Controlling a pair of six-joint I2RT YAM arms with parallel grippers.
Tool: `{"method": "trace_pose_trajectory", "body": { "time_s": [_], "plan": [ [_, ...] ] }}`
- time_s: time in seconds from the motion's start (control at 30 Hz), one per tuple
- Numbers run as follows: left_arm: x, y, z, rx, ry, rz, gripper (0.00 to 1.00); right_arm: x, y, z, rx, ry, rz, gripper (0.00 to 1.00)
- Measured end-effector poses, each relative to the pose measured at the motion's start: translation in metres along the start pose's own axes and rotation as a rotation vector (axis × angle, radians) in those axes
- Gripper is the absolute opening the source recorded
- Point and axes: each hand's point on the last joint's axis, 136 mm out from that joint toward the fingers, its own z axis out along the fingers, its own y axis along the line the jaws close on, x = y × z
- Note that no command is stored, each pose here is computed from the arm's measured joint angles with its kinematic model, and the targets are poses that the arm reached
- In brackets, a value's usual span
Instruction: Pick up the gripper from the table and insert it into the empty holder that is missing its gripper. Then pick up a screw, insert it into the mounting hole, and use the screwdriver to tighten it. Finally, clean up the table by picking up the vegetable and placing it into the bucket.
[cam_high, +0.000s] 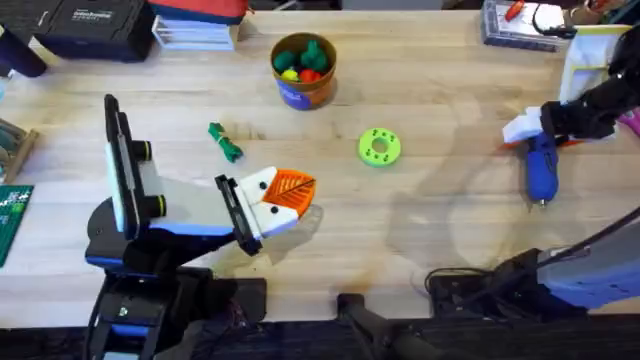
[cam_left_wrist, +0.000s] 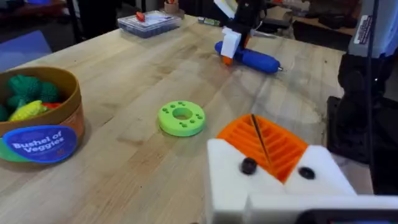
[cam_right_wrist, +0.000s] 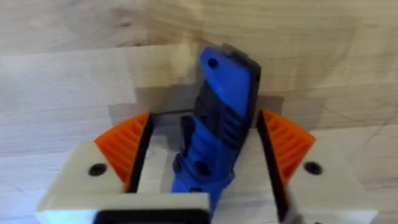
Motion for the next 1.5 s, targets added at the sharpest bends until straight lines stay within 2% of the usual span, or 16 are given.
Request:
{"method": "trace_pose_trajectory", "body": {
  "time_s": [0.17,0.33,0.37,0.67,0.9,1.0,1.3,1.4,1.5],
  "plan": [
    [0.0,0.0,0.0,0.0,0.0,0.0,0.004,0.0,0.005,0.001,-0.025,0.002,0.019,0.644],
    [0.0,0.0,0.0,0.0,0.0,0.0,0.004,-0.001,0.0,0.004,-0.002,0.002,0.025,0.061],
    [0.0,0.0,0.0,0.0,0.0,0.0,0.004,-0.002,0.0,0.004,-0.001,0.001,0.03,0.03],
    [0.0,0.0,0.0,0.0,0.0,0.0,0.004,-0.001,-0.001,0.004,0.005,0.003,0.043,0.03],
    [0.0,0.0,0.0,0.0,0.0,0.0,0.004,-0.013,-0.006,-0.003,0.03,-0.052,0.136,0.03],
    [0.0,0.0,0.0,0.0,0.0,0.0,0.004,-0.022,-0.005,-0.022,0.047,-0.116,0.174,0.03],
    [0.0,0.0,0.0,0.0,0.0,0.0,0.004,-0.038,0.018,-0.105,0.05,-0.35,0.195,0.03],
    [0.0,0.0,0.0,0.0,0.0,0.0,0.004,-0.034,0.027,-0.127,0.052,-0.42,0.189,0.03],
    [0.0,0.0,0.0,0.0,0.0,0.0,0.004,-0.012,0.046,-0.138,0.04,-0.5,0.206,0.03]
  ]
}}
